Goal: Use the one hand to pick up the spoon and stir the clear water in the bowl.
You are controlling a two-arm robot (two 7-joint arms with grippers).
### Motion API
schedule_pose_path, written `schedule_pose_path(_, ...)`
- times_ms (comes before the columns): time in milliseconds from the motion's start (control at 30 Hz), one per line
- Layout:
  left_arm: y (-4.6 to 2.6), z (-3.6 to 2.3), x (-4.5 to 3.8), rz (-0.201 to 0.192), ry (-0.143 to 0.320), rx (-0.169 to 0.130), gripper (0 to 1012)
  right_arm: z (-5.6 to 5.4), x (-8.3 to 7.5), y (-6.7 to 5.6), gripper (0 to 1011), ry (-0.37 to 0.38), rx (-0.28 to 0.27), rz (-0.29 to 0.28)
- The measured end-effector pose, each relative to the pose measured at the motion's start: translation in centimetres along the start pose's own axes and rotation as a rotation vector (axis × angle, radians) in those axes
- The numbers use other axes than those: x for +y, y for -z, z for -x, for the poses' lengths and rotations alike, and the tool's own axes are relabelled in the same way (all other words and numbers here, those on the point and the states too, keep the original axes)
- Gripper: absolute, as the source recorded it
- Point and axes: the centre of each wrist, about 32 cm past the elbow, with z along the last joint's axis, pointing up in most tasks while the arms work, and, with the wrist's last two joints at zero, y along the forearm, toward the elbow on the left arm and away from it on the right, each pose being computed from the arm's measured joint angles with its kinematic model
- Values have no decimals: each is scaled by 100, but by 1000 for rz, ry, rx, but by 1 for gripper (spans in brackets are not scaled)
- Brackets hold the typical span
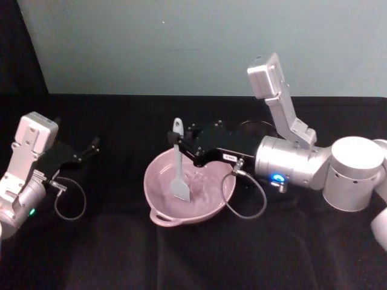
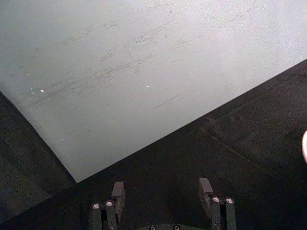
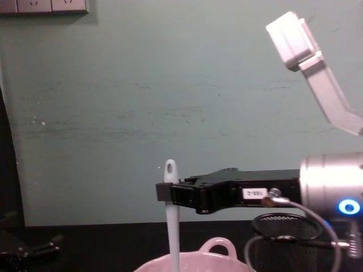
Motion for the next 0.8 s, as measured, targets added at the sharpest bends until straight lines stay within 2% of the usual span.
schedule_pose_path(133,0,0,0,0,0,0,1011,-38,83,7,118,1,7,-9)
schedule_pose_path(167,0,0,0,0,0,0,1011,-84,143,18,118,8,14,-15)
schedule_pose_path(400,0,0,0,0,0,0,1011,-200,215,45,118,33,31,-16)
schedule_pose_path(567,0,0,0,0,0,0,1011,-270,185,34,118,60,28,-19)
schedule_pose_path(800,0,0,0,0,0,0,1011,-319,47,12,118,105,14,-18)
